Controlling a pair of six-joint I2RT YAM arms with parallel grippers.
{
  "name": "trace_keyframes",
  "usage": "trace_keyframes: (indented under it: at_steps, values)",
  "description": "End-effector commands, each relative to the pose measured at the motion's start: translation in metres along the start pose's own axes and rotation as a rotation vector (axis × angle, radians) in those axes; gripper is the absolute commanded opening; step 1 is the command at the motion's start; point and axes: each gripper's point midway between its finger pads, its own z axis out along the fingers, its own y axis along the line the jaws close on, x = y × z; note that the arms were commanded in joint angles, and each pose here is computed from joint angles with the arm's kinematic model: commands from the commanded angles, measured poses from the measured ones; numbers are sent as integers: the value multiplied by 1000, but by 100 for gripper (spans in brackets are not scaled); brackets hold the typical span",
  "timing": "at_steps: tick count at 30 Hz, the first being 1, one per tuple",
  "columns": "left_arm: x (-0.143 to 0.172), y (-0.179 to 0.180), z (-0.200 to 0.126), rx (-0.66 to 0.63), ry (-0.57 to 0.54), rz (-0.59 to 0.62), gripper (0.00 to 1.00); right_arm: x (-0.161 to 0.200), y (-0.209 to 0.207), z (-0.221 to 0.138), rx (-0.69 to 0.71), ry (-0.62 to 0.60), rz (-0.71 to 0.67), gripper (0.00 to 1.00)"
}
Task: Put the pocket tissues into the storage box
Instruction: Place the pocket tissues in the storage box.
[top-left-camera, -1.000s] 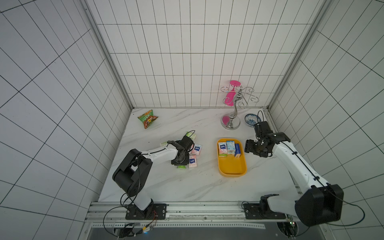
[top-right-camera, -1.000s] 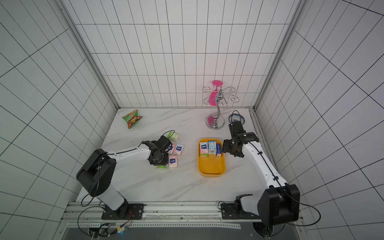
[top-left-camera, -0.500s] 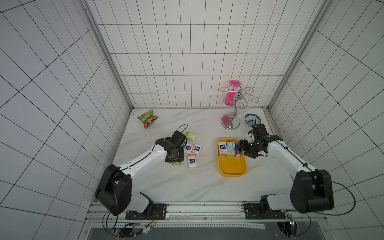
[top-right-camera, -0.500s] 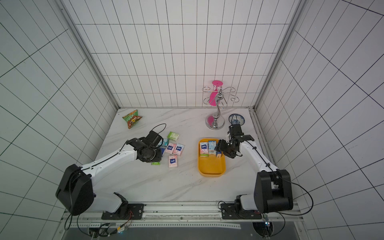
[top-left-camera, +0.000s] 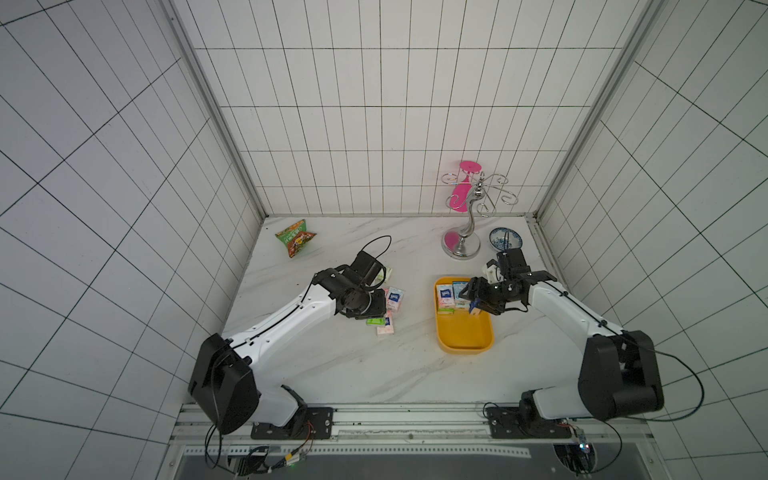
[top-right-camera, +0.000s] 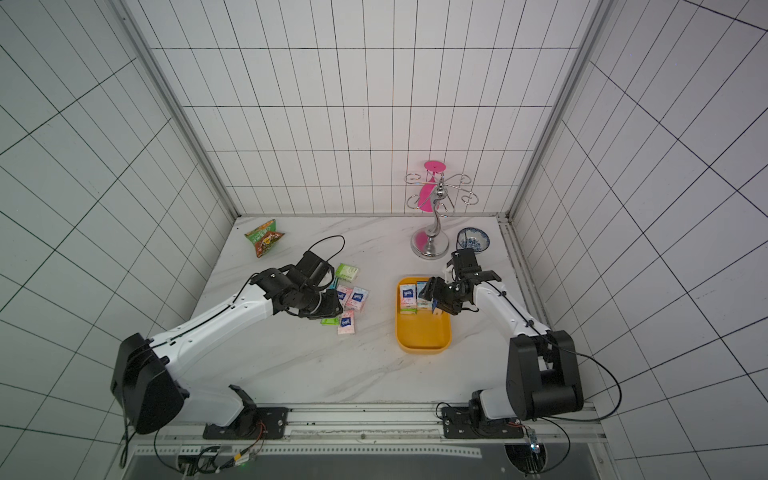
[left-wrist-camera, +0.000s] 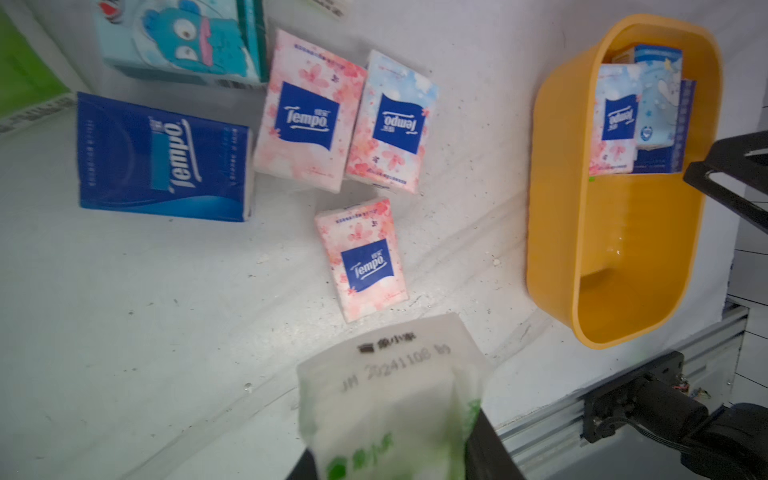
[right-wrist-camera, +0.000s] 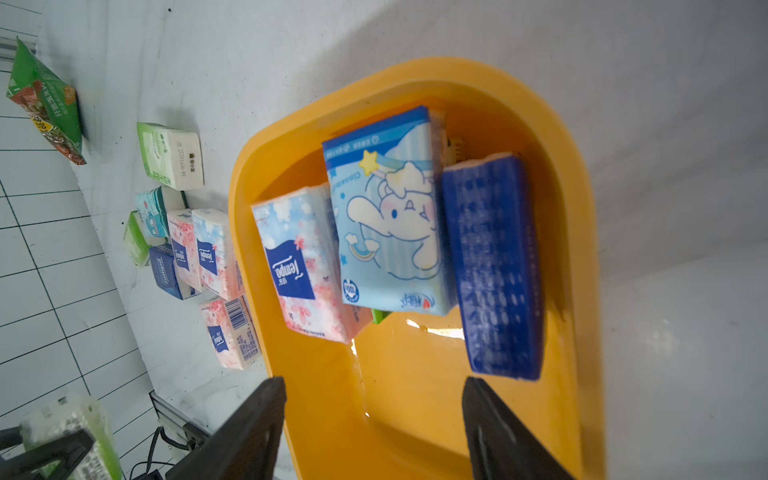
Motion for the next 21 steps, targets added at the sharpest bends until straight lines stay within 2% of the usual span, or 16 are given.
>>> trace_keyframes:
  at_steps: [1,9,15,21]
  values:
    - [-8,-40,4,111,-5,9,36,-18,-4,-29,88,-87,9,72]
    - [-12,-108,24,203,10,56,36,-43,-42,-55,207,-152,107,72]
    - [-1,-133,46,172,4,59,36,-51,-67,-63,261,-182,164,72]
    - [0,-155,69,147,-40,39,36,-45,-69,-64,255,-187,162,72]
